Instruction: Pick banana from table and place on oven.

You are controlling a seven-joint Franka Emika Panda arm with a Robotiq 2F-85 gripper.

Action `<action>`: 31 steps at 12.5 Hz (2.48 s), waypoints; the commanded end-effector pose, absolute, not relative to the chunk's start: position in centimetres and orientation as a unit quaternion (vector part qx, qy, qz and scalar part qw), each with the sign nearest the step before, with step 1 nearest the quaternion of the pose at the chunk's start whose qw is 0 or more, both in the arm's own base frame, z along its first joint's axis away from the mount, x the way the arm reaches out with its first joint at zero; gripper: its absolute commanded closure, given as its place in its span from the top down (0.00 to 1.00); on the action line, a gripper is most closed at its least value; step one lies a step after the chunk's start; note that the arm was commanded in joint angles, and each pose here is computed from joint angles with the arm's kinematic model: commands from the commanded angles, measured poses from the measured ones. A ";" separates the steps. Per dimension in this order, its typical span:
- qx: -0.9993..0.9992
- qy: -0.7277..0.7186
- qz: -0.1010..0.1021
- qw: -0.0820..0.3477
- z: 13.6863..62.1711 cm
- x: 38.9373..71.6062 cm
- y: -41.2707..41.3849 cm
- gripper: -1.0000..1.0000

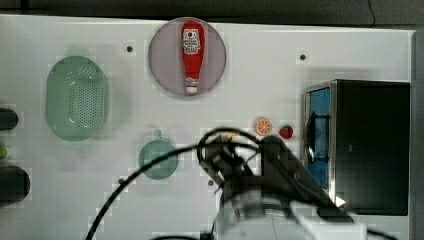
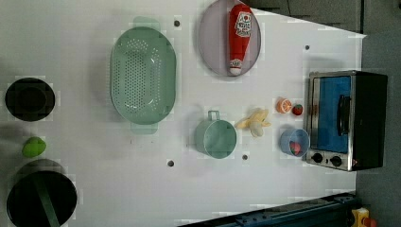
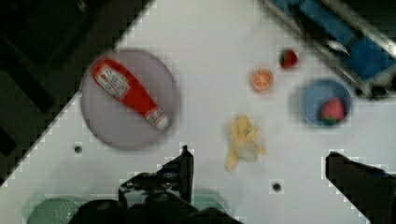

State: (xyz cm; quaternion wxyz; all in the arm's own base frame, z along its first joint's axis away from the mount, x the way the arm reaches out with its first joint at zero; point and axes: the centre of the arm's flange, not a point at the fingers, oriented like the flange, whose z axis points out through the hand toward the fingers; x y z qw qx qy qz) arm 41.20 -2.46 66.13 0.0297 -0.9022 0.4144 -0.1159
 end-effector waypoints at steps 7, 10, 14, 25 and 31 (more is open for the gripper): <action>-0.908 0.419 0.010 -0.021 37.2 49.4 -2.9 1.00; -0.909 0.417 0.007 -0.019 30.5 49.6 -2.9 1.00; -0.910 0.415 0.002 -0.017 23.2 48.6 -2.8 1.00; -0.910 0.413 -0.010 -0.012 15.7 47.4 -2.8 0.47; -0.911 0.410 -0.047 0.006 20.2 48.9 -2.4 0.27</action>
